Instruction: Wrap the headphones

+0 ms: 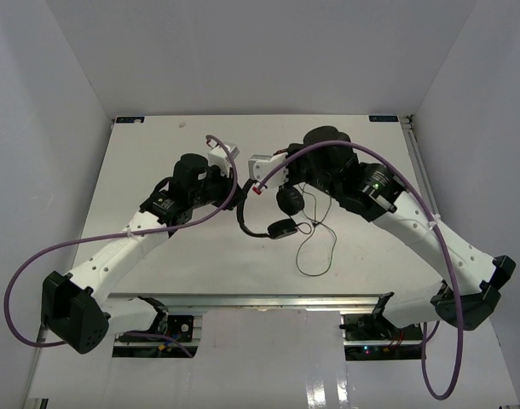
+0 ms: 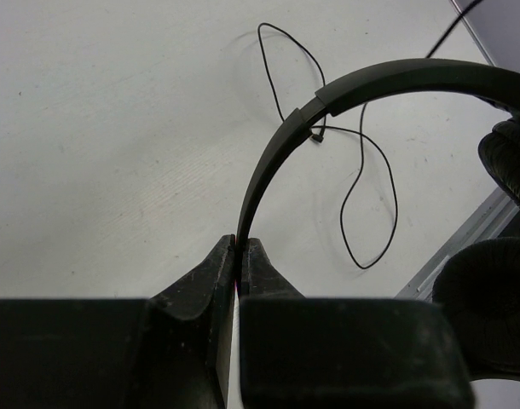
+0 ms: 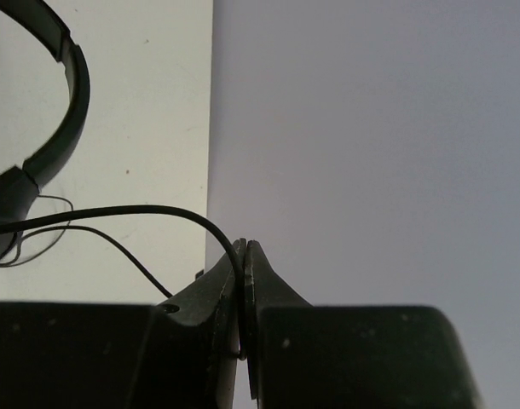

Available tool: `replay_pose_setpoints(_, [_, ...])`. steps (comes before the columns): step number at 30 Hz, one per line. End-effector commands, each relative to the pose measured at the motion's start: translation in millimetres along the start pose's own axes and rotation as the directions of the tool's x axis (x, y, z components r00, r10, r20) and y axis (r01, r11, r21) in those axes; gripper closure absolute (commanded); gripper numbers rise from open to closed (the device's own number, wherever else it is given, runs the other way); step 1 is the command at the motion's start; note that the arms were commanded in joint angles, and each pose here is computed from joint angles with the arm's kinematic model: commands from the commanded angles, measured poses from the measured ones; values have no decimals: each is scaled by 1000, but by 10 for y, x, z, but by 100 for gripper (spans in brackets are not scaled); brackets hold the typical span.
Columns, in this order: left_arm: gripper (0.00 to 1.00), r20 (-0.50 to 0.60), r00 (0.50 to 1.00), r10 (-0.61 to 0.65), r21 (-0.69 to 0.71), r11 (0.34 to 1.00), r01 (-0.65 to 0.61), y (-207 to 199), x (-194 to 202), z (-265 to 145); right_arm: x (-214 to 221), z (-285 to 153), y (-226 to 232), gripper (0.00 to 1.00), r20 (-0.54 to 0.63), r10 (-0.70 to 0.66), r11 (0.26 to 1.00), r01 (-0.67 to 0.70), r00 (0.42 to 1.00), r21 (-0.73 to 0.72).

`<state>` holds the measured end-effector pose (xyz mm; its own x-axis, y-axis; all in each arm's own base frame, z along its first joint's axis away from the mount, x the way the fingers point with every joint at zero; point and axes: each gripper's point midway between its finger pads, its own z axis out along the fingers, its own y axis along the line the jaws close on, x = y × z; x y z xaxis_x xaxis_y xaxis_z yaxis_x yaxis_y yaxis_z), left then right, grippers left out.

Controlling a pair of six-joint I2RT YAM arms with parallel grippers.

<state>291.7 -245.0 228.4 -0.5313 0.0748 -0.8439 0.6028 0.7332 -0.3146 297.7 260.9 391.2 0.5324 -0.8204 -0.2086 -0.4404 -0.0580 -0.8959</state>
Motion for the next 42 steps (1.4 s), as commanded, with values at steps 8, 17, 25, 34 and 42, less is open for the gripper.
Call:
replay_pose_setpoints(8, [100, 67, 997, 24, 166, 986, -35, -461, -157, -155, 325, 255, -309, 92, 0, 247, 966, -246, 969, 83])
replay_pose_setpoints(17, [100, 72, 997, 23, 220, 975, -38, -627, -110, -228, 609, 388, -224, 92, -6, 357, 934, -356, 934, 35])
replay_pose_setpoints(25, [100, 110, 994, 0, 273, 962, -30, -794, -246, -396, 649, 462, 8, 92, 11, 433, 900, -432, 901, -59])
replay_pose_setpoints(34, [100, 151, 982, -115, 284, 956, 68, -896, -445, -618, 472, 343, 304, 92, 131, 602, 778, -542, 788, -317])
replay_pose_setpoints(42, [100, 181, 957, -227, 278, 945, 172, -954, -731, -730, 122, 170, 451, 91, 246, 753, 631, -565, 610, -531])
